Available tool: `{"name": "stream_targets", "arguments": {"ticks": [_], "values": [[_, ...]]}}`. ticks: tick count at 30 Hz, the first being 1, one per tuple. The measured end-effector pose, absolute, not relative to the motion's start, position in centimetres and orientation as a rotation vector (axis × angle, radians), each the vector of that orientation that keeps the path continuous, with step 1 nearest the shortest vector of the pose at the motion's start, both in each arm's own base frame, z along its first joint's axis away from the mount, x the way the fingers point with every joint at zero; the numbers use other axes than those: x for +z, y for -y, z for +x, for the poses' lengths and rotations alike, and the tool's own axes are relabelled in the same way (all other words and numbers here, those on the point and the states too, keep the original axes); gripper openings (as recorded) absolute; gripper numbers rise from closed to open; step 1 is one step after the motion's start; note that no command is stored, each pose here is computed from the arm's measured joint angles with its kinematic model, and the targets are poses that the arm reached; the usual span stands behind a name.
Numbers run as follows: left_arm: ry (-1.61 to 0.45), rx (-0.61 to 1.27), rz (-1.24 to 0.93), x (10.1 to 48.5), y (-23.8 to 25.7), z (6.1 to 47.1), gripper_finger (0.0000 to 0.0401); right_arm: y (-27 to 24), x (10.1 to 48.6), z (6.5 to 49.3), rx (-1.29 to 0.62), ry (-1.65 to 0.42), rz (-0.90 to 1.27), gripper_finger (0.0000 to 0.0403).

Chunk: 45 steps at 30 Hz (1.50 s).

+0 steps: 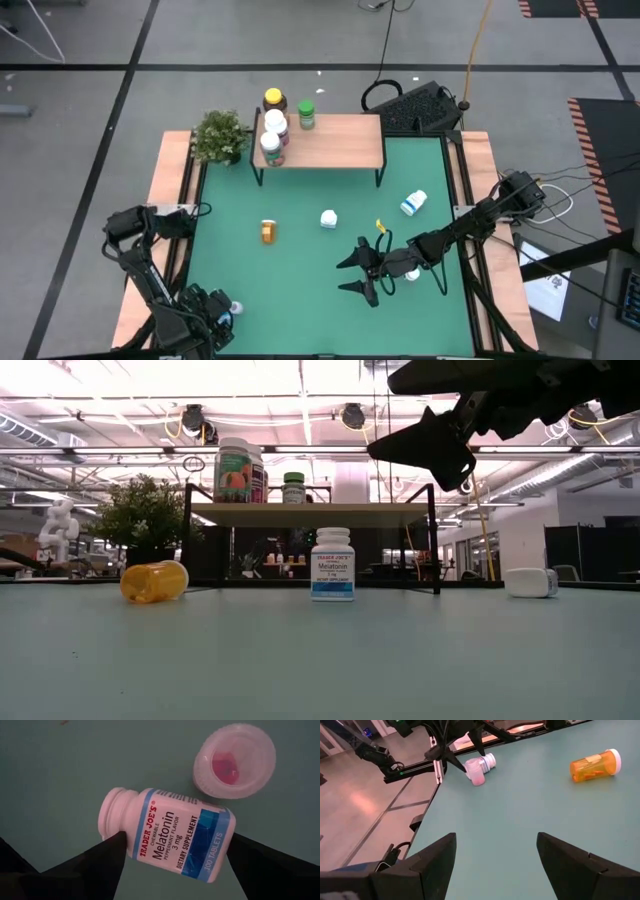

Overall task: Pick and place medicine bottles onto shelf by color
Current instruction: Put the bottom white and blue pill bottle on the shelf

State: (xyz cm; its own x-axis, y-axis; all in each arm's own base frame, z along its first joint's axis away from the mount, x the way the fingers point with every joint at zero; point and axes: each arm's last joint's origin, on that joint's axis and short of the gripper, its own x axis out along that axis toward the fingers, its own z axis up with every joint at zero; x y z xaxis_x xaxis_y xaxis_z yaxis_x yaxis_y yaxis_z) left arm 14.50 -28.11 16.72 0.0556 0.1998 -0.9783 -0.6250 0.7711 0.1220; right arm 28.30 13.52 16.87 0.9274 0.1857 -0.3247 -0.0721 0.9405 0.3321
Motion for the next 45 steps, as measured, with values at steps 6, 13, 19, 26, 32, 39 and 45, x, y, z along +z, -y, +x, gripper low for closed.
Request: {"name": "stream_targets", "arguments": {"ticks": [6, 13, 19, 26, 32, 39, 45], "values": [[-1.429, 0.625, -0.376, 16.9, 28.1, 14.8, 0.0361, -13.5, 16.9, 28.3, 0.135, -0.361, 0.321, 0.027], [-1.642, 0.542, -0.324, 16.9, 27.4, 15.9, 0.0396, -13.6, 16.8, 28.2, 0.141, -0.371, 0.3, 0.027], [-1.64, 0.639, -0.42, 16.9, 26.5, 17.2, 0.0391, -13.6, 16.7, 28.2, 0.159, -0.381, 0.303, 0.027], [-1.738, 0.875, -0.679, 17.1, 26.1, 18.0, 0.039, -13.6, 16.7, 28.3, 0.151, -0.381, 0.337, 0.027], [-1.711, 0.936, -0.786, 17.6, 26.5, 18.3, 0.039, -13.6, 16.7, 28.3, 0.149, -0.384, 0.352, 0.027], [-1.454, 1.07, -0.899, 18.0, 26.5, 18.8, 0.039, -13.5, 16.6, 28.2, 0.146, -0.398, 0.346, 0.027], [-1.273, 1.2, -0.997, 17.6, 26.6, 18.2, 0.039, -13.5, 16.6, 28.2, 0.146, -0.399, 0.343, 0.027]]}}
